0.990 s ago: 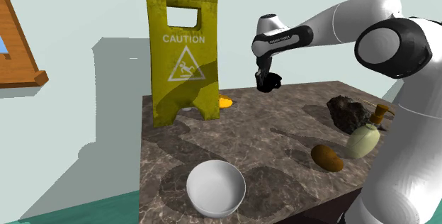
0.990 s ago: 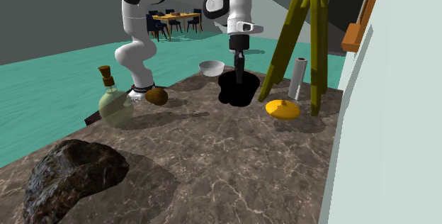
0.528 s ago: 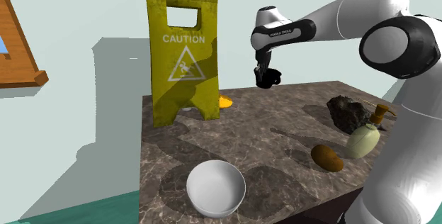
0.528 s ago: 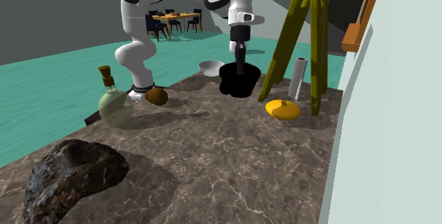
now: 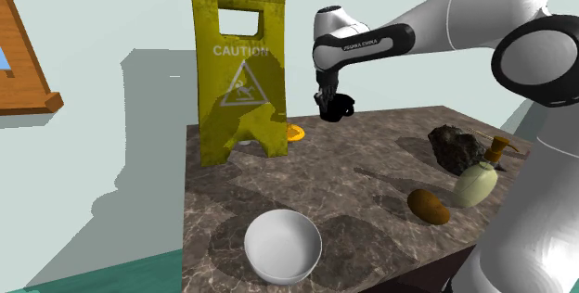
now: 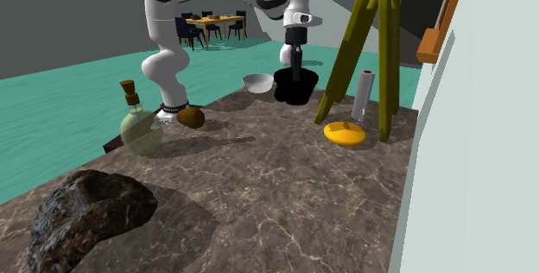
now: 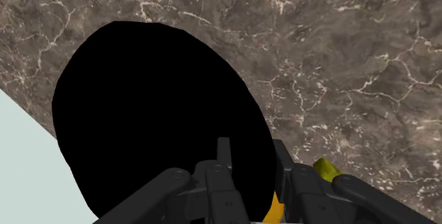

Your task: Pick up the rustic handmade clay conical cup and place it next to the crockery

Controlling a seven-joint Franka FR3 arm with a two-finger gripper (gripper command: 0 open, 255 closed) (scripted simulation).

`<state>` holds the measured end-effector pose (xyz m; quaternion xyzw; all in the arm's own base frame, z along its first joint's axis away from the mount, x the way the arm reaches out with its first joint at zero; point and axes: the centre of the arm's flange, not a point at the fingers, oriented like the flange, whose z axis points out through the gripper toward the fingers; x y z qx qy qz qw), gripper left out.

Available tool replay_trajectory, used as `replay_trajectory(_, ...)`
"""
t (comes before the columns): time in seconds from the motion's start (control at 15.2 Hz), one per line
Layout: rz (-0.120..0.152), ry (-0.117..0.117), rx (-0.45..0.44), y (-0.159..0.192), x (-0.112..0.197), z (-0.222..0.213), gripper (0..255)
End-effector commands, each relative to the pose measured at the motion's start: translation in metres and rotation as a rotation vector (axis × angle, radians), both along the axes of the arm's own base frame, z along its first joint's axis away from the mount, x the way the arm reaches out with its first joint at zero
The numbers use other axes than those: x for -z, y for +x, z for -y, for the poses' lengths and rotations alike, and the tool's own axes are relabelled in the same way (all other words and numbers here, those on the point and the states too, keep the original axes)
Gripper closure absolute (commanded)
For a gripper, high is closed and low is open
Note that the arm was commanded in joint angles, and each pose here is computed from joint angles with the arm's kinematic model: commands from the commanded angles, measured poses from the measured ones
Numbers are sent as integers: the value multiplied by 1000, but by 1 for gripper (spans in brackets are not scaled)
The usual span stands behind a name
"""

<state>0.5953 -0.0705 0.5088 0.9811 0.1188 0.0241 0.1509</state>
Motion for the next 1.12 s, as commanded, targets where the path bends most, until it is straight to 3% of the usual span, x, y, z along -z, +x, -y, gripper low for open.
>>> replay_trajectory(0.0,2,-1,2,-1,-3,-26,255)
replay_trajectory(1.06,2,-1,2,-10,-4,-237,255)
